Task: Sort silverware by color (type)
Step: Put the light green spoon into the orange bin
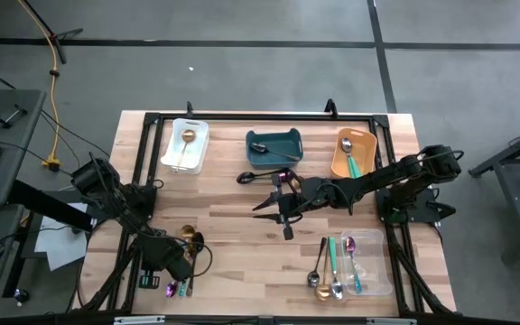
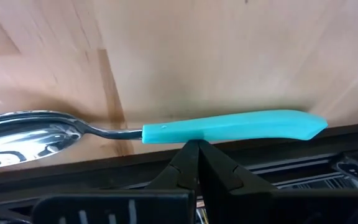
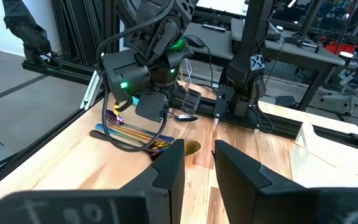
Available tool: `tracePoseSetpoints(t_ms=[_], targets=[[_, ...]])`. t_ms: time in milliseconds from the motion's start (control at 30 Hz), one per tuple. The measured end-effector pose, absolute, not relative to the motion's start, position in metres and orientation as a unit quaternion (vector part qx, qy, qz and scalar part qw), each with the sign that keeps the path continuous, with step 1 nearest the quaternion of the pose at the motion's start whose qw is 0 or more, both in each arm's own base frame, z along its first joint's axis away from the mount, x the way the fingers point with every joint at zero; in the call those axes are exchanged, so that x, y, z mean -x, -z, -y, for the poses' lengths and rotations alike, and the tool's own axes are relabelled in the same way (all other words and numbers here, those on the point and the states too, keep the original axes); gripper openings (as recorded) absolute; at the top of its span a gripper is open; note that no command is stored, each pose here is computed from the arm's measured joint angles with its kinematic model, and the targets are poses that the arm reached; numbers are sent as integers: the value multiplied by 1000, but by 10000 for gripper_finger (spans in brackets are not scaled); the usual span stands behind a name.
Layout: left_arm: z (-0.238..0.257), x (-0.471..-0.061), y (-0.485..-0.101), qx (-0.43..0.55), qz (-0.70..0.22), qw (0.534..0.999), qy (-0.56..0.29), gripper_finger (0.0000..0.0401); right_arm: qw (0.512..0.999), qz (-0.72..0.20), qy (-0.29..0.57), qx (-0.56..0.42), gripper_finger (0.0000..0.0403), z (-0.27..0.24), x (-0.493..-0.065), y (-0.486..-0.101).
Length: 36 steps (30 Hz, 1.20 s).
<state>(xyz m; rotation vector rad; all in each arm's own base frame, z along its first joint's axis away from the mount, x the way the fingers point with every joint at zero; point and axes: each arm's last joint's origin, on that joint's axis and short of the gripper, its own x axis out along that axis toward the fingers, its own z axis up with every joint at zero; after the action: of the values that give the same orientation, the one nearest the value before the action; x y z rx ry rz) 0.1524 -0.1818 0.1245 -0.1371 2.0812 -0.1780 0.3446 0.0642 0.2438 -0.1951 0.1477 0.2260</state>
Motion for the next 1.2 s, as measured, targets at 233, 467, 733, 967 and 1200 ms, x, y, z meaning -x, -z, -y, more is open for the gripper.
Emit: tracePoseSetpoints(t_ms=[233,467,733,967,1200], targets=[[174,-161,-124,65,-857,504,78,0,986,-73,-113,98,83,-64,-345,-244],[168,-167,-124,71,-854,508,84,0,985,-72,-113,105,83,-64,-345,-244],[162,-177,-126,81,-848,516,85,0,985,-73,-113,105,83,-64,-345,-244],[163,-199,-138,60,-813,569,106,0,985,-72,-113,105,83,-64,-345,-244],[159,-204,-143,64,-816,566,101,0,985,-73,-113,105,83,-64,-345,-244]])
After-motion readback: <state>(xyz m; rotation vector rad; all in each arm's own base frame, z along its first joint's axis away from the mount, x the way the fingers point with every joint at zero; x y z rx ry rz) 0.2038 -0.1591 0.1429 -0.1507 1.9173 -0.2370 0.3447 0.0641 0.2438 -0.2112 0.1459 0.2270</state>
